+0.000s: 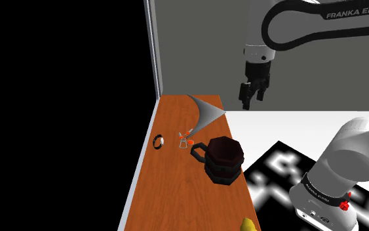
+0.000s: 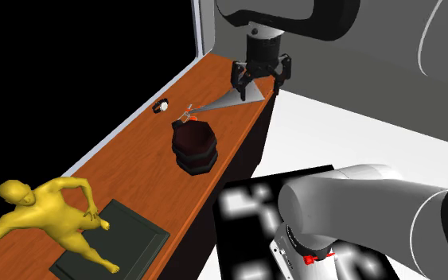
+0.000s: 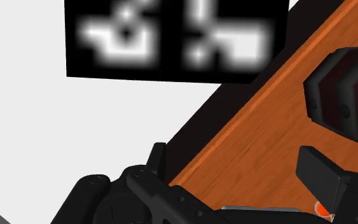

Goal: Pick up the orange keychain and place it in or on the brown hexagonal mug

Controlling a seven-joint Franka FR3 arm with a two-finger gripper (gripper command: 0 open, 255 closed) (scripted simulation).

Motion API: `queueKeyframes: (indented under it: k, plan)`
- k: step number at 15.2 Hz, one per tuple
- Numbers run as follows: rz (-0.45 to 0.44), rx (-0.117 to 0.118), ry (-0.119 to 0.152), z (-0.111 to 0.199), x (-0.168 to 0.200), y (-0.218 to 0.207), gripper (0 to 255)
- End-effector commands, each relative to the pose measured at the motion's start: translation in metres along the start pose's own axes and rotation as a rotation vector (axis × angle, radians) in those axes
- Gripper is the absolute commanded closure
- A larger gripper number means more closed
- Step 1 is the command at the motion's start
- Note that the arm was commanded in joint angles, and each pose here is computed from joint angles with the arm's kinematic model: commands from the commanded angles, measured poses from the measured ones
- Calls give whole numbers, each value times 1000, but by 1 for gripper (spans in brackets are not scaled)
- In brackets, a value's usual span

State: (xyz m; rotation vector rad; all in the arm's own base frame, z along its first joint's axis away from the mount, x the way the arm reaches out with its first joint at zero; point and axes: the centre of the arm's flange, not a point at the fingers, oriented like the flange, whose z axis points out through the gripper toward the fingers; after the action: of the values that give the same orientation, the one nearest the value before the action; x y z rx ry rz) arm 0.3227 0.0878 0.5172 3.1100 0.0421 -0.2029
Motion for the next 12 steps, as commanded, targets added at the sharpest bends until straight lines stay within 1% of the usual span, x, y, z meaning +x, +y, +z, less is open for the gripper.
queueKeyframes:
  k: [1, 12]
  plan:
    - [28, 4, 4, 10, 17, -18, 0]
    - [170, 17, 18, 60, 114, -109, 0]
